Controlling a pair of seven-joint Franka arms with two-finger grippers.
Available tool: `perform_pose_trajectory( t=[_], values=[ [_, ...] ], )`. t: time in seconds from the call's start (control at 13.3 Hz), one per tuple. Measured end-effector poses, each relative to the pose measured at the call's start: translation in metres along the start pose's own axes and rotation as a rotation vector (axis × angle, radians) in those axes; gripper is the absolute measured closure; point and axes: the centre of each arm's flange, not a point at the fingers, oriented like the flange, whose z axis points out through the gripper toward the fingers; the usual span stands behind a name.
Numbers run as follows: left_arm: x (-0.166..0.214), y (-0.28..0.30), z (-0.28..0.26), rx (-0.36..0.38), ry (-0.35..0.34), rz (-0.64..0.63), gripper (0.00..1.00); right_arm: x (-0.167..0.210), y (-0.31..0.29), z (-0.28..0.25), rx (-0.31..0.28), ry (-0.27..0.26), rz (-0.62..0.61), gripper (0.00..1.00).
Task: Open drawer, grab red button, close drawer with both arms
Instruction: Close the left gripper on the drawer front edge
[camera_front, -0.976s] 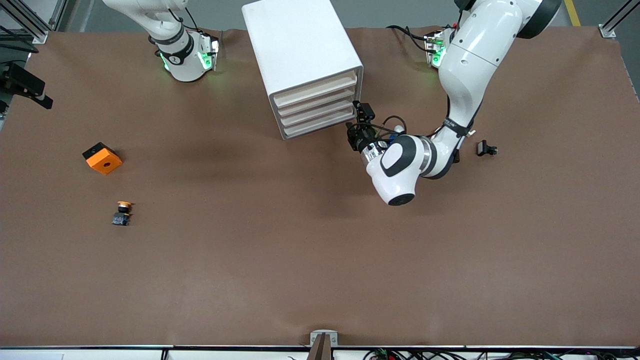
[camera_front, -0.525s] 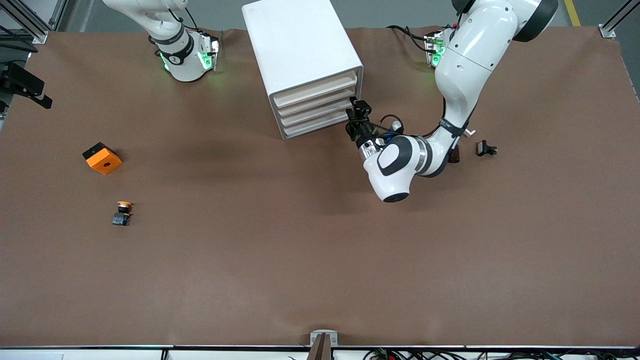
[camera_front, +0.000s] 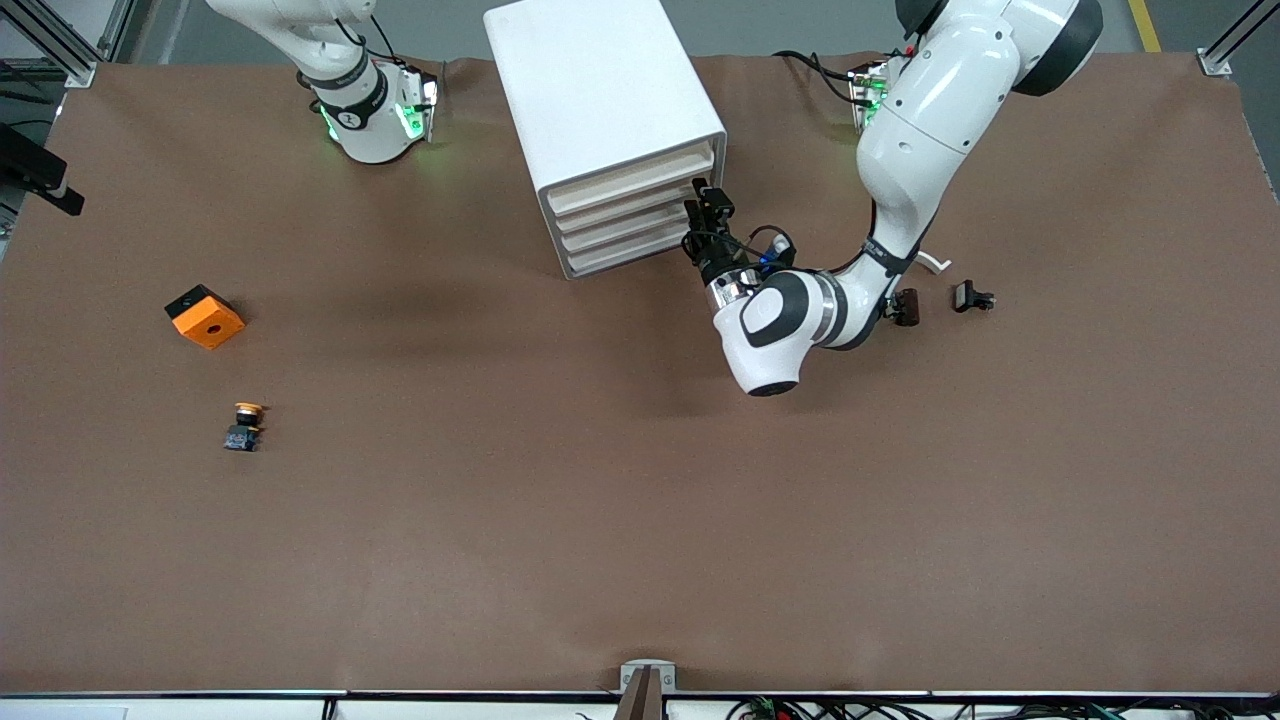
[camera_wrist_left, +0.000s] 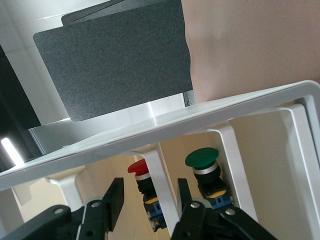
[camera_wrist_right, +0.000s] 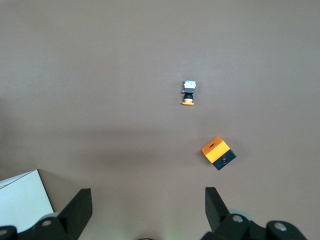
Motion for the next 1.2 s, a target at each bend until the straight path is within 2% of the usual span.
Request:
perform_pose_trajectory(
  t=[0.3,0.83,0.98,1.05,1.13,1.2],
  values=[
    [0.006,0.006,0.006,0.023,0.003,-0.099,0.50,0.005,0.013,0.011,0.002,-0.024,0.025,0.00],
    [0.010,0.011,0.023,0.059,0.017,-0.174,0.52,0.038,0.027,0.071,0.013,-0.127,0.021,0.00],
    [0.006,0.010,0.028,0.066,0.025,-0.179,0.57,0.047,0.030,0.088,0.015,-0.153,0.024,0.00],
    [0.005,0.009,0.030,0.068,0.027,-0.179,0.65,0.052,0.033,0.099,0.016,-0.168,0.027,0.00],
    [0.005,0.009,0.031,0.069,0.029,-0.180,0.66,0.057,0.037,0.109,0.017,-0.182,0.033,0.00],
    [0.004,0.010,0.030,0.065,0.027,-0.181,0.75,0.062,0.043,0.117,0.015,-0.182,0.041,0.00]
  ],
)
